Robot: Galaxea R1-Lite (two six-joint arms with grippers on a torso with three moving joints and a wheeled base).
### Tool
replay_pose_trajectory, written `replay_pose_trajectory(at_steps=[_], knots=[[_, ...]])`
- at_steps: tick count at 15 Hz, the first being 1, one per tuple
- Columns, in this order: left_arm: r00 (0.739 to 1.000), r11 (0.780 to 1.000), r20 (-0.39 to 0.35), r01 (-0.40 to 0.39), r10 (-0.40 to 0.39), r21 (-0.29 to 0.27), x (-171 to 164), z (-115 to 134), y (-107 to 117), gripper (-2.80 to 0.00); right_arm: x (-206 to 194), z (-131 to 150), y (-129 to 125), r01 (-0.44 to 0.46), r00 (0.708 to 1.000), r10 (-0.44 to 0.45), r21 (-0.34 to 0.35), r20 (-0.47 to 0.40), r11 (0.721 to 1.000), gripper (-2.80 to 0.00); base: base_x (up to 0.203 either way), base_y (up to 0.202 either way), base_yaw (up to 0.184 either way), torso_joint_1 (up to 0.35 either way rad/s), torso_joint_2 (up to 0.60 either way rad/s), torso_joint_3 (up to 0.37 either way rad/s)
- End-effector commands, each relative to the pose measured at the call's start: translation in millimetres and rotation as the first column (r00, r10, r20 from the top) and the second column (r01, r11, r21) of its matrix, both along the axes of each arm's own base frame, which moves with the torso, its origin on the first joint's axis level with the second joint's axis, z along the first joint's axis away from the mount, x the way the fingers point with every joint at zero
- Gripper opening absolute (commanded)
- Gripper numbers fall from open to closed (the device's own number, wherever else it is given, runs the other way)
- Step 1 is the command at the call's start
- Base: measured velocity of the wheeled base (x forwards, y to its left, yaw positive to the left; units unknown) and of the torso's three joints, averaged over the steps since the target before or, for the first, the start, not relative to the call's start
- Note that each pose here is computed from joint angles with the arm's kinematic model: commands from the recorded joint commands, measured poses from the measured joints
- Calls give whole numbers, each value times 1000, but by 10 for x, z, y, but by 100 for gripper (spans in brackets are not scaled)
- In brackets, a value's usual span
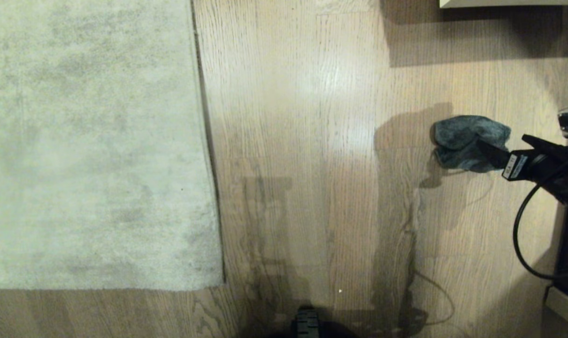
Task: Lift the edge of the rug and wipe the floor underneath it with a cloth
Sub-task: Put down the rag
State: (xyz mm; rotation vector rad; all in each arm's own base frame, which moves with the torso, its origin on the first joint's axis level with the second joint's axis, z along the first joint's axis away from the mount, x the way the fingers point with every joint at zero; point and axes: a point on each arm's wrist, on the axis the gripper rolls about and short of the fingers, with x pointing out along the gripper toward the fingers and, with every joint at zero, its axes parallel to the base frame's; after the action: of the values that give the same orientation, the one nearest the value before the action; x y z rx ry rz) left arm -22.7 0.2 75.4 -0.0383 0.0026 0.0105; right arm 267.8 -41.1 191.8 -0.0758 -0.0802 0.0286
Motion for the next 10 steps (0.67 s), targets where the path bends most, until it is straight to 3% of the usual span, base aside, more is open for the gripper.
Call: replay_pose_trajectory(at_steps=[1,9,10], knots=[[1000,1000,0,0,0,0,0,0,0,-280,-188,-8,23,-26,1000,26,-6,-2,1000,0,0,0,0,0,0,0],[1000,1000,0,0,0,0,0,0,0,-280,-463,-205,73,-81,995,78,-33,-65,996,0,0,0,0,0,0,0],[1000,1000,0,0,0,-1,0,0,0,-280,-487,-224,79,-92,994,90,-34,-59,995,-280,0,0,0,0,0,0]])
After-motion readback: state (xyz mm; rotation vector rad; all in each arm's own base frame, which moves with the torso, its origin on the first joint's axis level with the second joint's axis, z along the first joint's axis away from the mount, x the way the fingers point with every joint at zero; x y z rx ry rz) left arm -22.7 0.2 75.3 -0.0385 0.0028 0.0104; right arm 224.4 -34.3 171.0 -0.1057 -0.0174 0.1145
